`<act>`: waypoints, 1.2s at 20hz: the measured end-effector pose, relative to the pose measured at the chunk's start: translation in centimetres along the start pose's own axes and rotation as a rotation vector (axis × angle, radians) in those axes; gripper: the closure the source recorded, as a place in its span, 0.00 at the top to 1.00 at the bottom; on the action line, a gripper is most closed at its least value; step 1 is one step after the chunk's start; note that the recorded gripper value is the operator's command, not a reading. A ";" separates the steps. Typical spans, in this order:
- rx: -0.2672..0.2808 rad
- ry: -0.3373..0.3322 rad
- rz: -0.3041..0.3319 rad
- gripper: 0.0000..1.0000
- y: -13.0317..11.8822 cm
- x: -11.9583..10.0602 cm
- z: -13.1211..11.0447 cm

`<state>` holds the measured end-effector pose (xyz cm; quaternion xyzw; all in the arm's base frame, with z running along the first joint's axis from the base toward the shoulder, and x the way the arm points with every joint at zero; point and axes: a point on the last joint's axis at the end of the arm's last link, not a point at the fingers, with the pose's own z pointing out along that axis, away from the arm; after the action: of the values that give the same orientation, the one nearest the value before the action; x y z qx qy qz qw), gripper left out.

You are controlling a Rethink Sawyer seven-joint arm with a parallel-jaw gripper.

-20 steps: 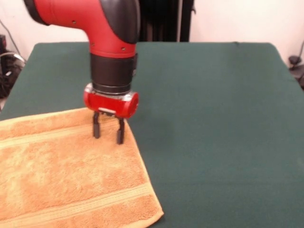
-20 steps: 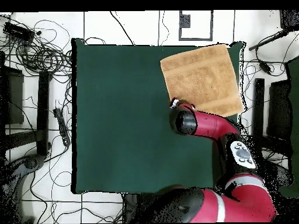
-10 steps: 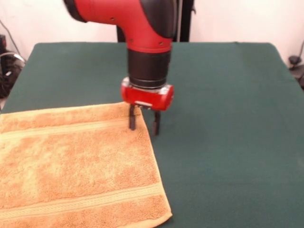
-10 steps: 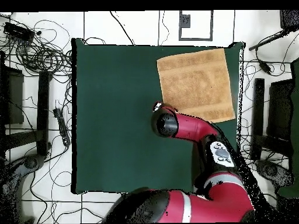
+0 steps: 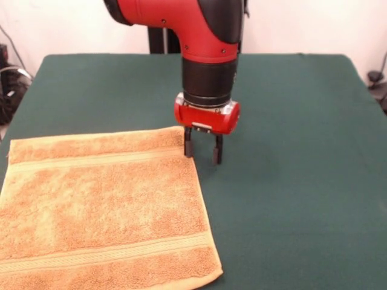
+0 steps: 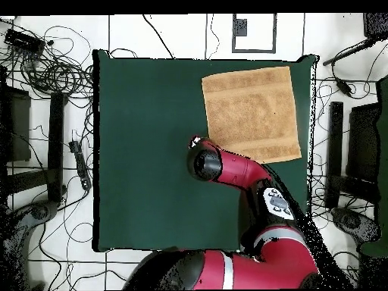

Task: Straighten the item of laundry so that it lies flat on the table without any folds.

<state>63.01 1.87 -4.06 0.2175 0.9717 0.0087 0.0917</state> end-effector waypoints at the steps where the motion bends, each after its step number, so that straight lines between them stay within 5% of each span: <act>1: 0.001 0.009 0.006 1.00 -0.1 0.4 -0.1; 16: 0.011 0.062 0.058 1.00 -1.6 2.3 -0.4; 24: 0.022 0.146 0.076 1.00 -1.4 1.9 -3.1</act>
<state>60.17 1.46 -1.40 0.2540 0.9669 0.0175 0.0178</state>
